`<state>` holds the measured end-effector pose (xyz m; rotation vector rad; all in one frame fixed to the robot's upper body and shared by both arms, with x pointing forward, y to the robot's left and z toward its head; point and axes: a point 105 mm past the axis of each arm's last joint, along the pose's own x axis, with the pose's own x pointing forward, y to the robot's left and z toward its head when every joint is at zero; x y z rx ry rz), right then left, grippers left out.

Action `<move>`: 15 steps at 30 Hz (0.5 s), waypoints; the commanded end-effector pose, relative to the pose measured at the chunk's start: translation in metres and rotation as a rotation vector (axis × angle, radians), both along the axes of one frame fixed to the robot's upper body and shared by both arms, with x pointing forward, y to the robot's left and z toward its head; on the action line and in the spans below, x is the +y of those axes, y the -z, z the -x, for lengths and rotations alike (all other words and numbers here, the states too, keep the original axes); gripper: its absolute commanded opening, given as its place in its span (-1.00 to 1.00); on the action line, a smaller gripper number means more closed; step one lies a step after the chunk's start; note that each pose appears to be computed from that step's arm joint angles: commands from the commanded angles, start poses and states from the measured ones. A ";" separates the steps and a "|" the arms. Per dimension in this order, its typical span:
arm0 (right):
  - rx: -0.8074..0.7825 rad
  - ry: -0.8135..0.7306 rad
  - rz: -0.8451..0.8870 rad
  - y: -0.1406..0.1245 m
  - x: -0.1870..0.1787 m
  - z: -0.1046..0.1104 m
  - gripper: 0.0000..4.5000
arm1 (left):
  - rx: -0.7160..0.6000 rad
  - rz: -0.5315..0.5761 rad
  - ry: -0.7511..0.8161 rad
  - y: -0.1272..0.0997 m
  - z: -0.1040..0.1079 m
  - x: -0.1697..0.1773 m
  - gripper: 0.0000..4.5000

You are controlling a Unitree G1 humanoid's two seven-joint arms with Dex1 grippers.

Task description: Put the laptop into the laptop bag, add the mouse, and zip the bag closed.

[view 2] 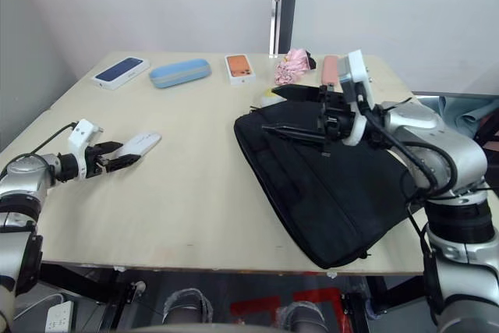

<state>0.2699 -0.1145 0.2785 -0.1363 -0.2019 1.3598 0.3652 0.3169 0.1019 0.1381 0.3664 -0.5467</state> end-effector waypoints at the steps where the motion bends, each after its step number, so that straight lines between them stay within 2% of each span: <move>1: -0.056 -0.003 0.003 -0.012 -0.001 0.005 0.98 | -0.015 -0.020 0.007 -0.004 -0.005 -0.003 0.94; 10: -0.067 0.011 0.005 -0.012 -0.001 0.005 0.98 | 0.002 -0.035 -0.008 0.001 -0.008 -0.005 0.94; 15: -0.070 0.025 0.012 -0.010 -0.004 0.003 1.00 | -0.011 -0.033 -0.022 -0.001 -0.009 -0.002 0.31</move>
